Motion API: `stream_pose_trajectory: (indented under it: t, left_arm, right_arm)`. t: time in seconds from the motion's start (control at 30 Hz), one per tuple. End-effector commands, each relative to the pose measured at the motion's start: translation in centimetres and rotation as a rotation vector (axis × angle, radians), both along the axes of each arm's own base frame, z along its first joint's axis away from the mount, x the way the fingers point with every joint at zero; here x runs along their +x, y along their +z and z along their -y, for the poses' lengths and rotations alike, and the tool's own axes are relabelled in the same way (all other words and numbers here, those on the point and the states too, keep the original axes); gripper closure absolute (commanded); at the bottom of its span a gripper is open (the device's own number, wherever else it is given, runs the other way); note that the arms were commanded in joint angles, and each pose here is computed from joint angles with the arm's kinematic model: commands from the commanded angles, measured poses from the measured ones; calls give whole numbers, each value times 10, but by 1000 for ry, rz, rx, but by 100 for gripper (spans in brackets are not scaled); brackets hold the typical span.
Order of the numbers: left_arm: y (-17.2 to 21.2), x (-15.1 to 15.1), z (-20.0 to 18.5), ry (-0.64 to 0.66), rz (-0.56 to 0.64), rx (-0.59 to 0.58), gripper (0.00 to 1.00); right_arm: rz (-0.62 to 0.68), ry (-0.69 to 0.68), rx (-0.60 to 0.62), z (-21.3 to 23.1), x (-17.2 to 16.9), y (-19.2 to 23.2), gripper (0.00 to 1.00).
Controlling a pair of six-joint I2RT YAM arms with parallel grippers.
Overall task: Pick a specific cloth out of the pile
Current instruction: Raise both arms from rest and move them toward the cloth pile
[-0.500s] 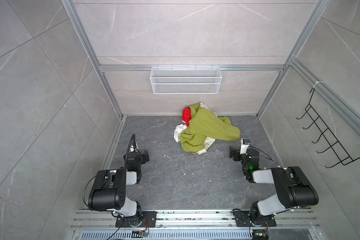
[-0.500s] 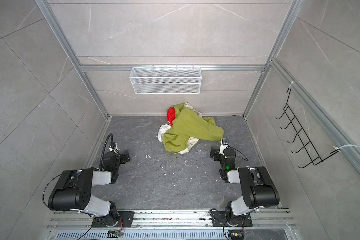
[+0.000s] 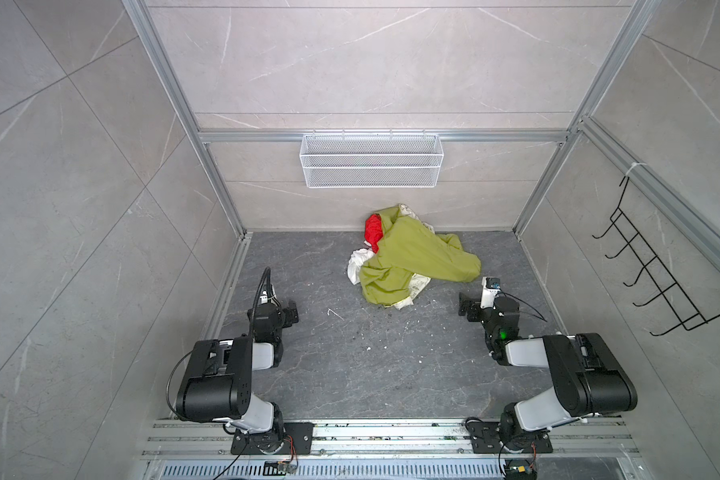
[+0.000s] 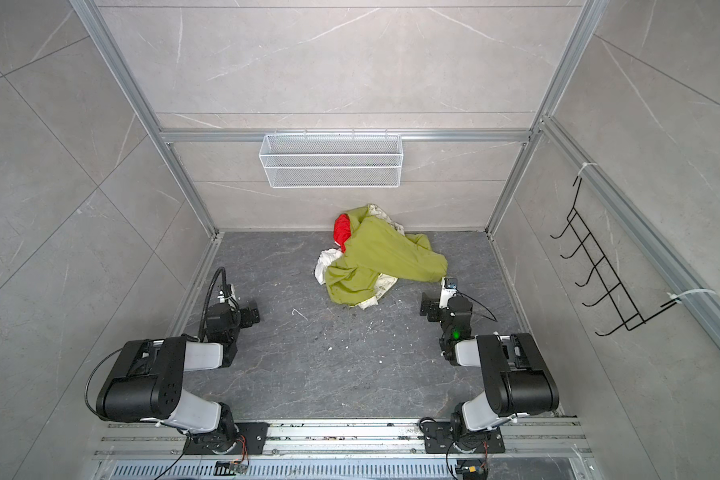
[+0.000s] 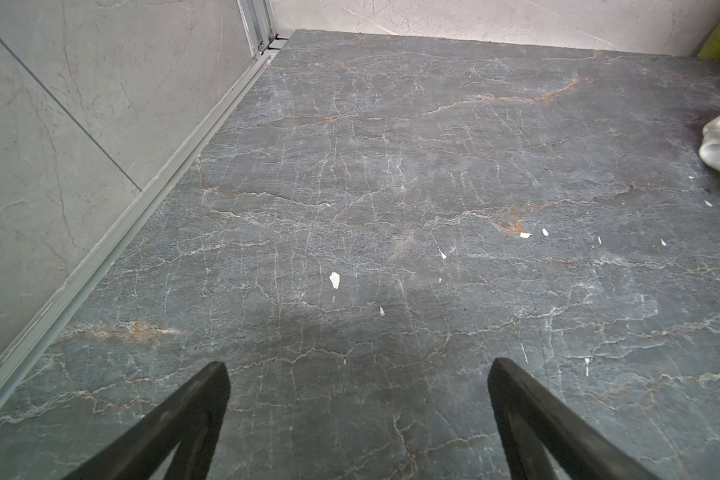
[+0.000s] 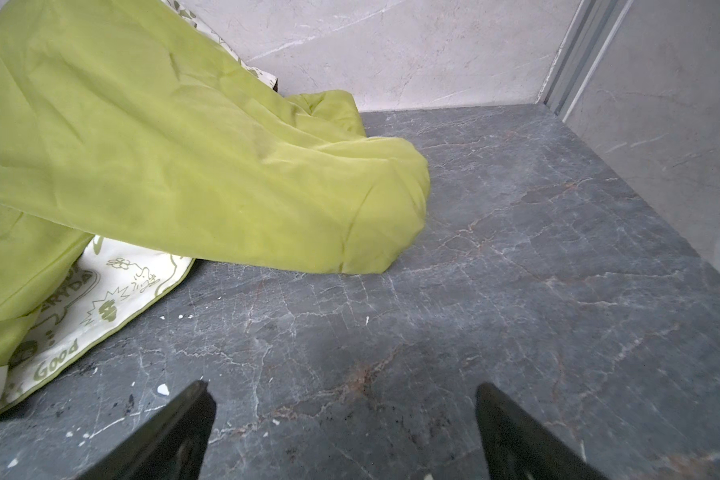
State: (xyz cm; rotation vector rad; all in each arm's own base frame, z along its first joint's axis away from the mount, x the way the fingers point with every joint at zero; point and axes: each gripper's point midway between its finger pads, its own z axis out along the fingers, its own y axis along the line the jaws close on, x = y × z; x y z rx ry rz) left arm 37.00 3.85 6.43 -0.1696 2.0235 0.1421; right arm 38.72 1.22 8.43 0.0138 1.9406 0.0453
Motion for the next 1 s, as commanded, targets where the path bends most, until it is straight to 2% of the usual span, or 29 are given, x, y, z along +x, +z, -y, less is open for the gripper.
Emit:
stream_pose_trajectory:
  t: [0.0, 0.23, 0.33, 0.43, 0.57, 0.73, 0.83, 0.97]
  left_arm:
    - [23, 13, 2, -17, 73, 8, 0]
    - [24, 13, 2, -16, 81, 9, 0]
    - [33, 13, -9, 57, 61, 8, 0]
    - [41, 13, -11, 66, 45, 15, 0]
    - [57, 10, -23, 163, 15, 45, 0]
    - [71, 9, -18, 151, 36, 66, 0]
    - [79, 11, -16, 147, 57, 55, 1]
    - [92, 15, -19, 232, -64, 123, 8]
  right_arm:
    - [33, -22, -10, 5, 3, 11, 1]
    - [31, -26, -19, 5, 5, 13, 0]
    - [3, -69, -28, 10, 4, 23, 0]
    - [21, -127, -35, 19, 0, 37, 1]
    - [-5, -148, -81, 13, -2, 45, 0]
    - [-4, -124, -127, 1, -1, 48, 0]
    - [-9, -180, -133, 9, -3, 46, 0]
    - [-64, -194, -134, 6, 2, 49, 0]
